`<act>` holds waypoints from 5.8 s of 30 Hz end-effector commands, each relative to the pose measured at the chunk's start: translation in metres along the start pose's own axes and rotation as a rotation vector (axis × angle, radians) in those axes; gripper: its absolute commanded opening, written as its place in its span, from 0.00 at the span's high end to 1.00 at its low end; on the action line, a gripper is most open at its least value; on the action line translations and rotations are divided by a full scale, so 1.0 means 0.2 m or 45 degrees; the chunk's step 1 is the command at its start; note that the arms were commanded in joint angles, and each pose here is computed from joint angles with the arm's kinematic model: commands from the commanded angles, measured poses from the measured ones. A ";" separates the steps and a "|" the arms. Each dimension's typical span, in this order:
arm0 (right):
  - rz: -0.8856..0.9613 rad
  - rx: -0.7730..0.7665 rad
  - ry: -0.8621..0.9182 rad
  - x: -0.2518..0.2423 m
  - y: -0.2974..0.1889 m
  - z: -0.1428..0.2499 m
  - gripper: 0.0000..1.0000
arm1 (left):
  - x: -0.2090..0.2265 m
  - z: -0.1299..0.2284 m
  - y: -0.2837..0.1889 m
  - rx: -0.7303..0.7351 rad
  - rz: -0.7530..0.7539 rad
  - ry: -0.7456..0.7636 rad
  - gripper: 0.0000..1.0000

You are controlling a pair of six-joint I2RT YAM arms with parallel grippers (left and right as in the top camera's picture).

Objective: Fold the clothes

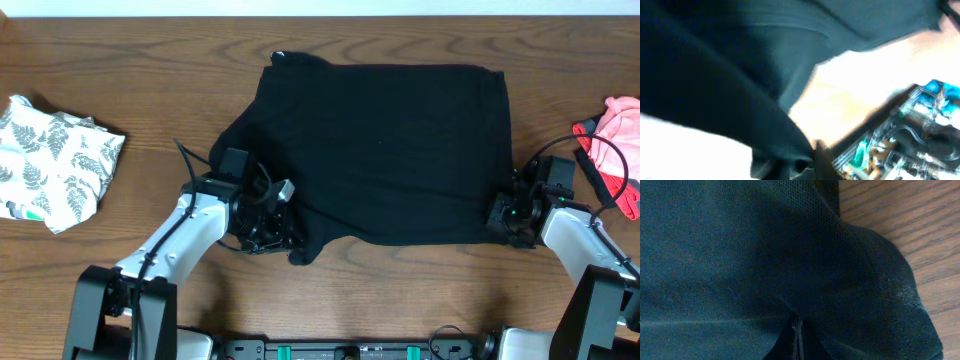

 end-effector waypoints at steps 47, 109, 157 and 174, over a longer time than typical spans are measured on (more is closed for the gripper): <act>-0.062 0.189 0.702 -0.36 -0.14 0.16 0.34 | 0.17 0.03 -0.09 -0.082 -0.375 0.027 0.94; -0.227 -0.079 0.976 -0.54 -0.30 0.18 0.99 | 0.00 -0.06 -0.19 -0.246 -0.255 0.162 0.94; -0.071 -0.726 0.524 -0.36 -0.50 -0.43 0.99 | -0.25 -0.55 -0.50 -1.021 -0.238 0.403 0.94; -0.071 -0.577 0.571 -0.42 -0.17 -0.45 0.99 | -0.02 -0.67 -0.27 -0.879 -0.360 0.281 0.94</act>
Point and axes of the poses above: each gripper's point midway between its finger pads, its own y axis out along the fingers, its own x axis along the line the jaws close on, z = x × y, the point moved 3 cm from there along -y, back along the fingers, and after that the axes turned 5 degrees about -y, right-handed, at the moved point
